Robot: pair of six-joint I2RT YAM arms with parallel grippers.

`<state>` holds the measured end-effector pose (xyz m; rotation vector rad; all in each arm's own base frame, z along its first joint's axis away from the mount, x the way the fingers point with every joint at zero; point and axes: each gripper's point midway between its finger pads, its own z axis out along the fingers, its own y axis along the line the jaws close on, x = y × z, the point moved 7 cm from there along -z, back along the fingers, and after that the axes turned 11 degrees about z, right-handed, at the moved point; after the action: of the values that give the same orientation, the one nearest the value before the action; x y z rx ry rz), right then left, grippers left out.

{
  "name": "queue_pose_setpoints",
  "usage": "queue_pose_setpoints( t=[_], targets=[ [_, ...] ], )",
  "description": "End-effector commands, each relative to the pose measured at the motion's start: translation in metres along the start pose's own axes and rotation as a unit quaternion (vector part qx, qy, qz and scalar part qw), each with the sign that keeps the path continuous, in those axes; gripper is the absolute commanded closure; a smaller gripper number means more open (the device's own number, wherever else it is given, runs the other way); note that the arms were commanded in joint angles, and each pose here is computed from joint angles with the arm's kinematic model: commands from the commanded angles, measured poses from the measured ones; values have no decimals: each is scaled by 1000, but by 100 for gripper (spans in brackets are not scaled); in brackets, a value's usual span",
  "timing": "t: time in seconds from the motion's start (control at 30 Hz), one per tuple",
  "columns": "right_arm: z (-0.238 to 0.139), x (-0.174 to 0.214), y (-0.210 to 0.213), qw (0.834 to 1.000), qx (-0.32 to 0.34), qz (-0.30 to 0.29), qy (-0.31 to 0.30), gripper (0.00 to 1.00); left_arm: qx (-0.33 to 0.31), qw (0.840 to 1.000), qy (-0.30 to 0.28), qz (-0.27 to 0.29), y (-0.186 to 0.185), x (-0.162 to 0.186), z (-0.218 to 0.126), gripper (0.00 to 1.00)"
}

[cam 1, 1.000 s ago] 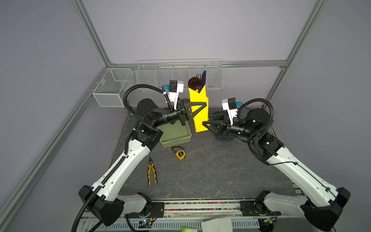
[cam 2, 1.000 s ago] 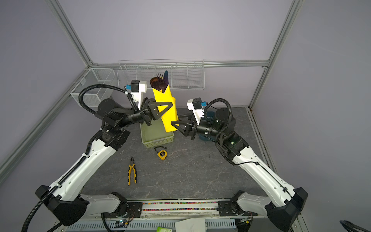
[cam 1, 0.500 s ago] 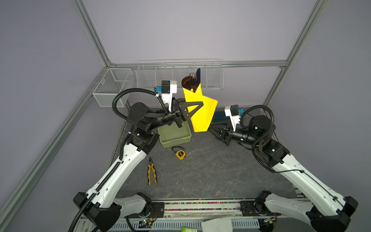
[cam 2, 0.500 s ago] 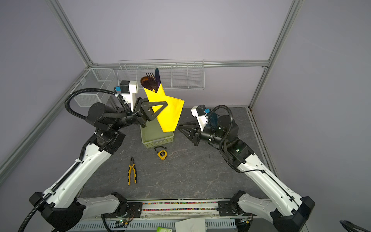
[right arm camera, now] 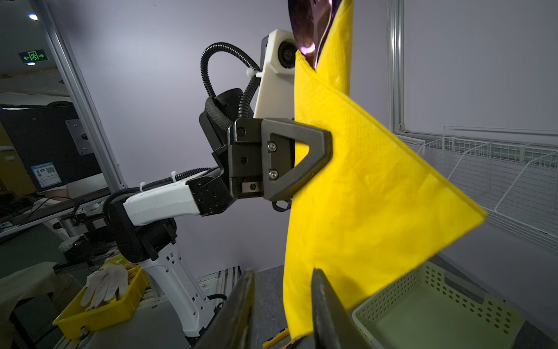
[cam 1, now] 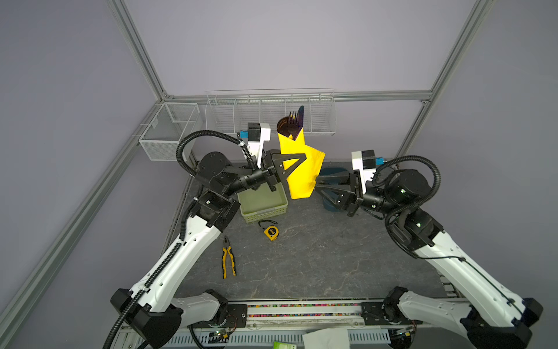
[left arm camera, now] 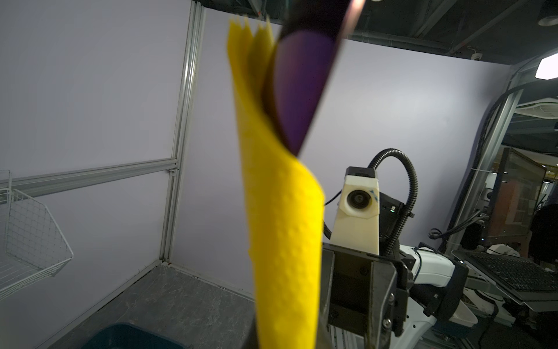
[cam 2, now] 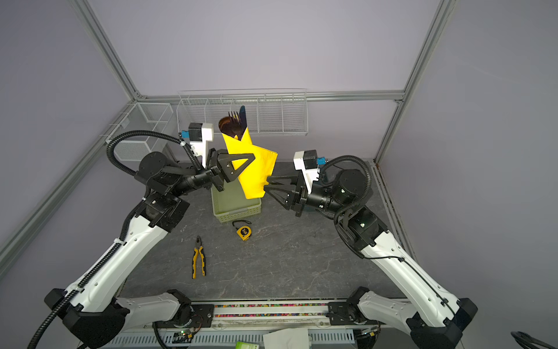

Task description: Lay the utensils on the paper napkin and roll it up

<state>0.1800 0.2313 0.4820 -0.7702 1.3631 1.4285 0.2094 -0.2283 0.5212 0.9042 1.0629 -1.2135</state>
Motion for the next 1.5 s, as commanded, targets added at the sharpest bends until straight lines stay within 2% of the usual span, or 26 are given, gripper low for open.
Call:
queue_pose_setpoints(
  t=[0.0, 0.37, 0.7, 1.03, 1.3, 1.47],
  targets=[
    [8, -10, 4, 999, -23, -23, -8, 62, 15, 1000, -9, 14, -2, -8, 1, 100],
    [16, 5, -16, 1000, 9, -6, 17, 60, 36, 999, -16, 9, -5, -10, 2, 100],
    [19, 10, -17, 1000, -4, 2, 28, 56, 68, 997, -29, -3, -8, -13, 5, 100],
    [21, 15, -16, 999, -21, 15, 44, 53, 71, 997, -36, 1, -13, -19, 2, 100],
    [28, 15, -6, 996, -70, 15, 52, 56, 70, 997, -37, -2, -12, -19, 3, 100],
    [33, 17, -3, 995, -83, 16, 59, 67, 78, 996, -35, -9, -11, -18, 4, 100]
  ],
)
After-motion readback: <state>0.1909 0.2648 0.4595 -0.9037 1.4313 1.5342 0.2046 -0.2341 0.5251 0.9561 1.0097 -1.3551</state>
